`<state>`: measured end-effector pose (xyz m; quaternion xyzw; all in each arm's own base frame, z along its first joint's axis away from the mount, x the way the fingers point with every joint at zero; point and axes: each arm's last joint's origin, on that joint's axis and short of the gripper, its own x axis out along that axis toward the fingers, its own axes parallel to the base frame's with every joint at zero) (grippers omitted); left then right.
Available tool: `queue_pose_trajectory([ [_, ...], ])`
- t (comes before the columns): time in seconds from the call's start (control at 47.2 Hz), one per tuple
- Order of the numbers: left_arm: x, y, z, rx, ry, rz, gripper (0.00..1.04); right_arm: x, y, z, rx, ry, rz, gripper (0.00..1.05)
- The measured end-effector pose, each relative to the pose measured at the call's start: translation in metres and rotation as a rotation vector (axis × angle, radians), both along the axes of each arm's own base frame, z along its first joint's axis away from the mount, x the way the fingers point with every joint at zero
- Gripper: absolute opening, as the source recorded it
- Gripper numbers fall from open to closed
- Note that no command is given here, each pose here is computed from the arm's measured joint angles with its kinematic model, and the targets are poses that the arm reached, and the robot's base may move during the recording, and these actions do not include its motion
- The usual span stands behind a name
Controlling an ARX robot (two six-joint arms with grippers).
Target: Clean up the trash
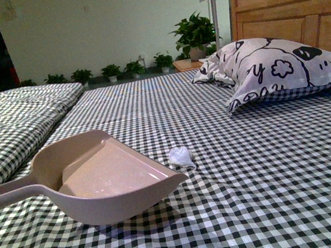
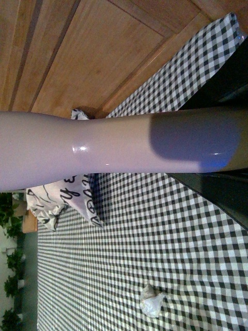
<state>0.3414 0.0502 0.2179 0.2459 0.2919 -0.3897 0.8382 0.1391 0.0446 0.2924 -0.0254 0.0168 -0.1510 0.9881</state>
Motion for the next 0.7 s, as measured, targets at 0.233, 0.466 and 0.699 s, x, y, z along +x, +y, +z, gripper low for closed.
queue_pose_trajectory([
  [0.233, 0.023, 0.004, -0.005, -0.002, 0.037, -0.008, 0.27, 0.000, 0.000, 0.000, 0.000, 0.000, 0.000, 0.20],
  [0.466, 0.038, -0.001, -0.016, 0.033, 0.042, -0.028, 0.27, 0.000, 0.000, 0.000, 0.000, 0.000, 0.000, 0.20],
  [0.699, 0.046, -0.009, -0.021, 0.066, 0.014, -0.044, 0.27, 0.000, 0.000, 0.000, 0.000, 0.000, 0.000, 0.20],
])
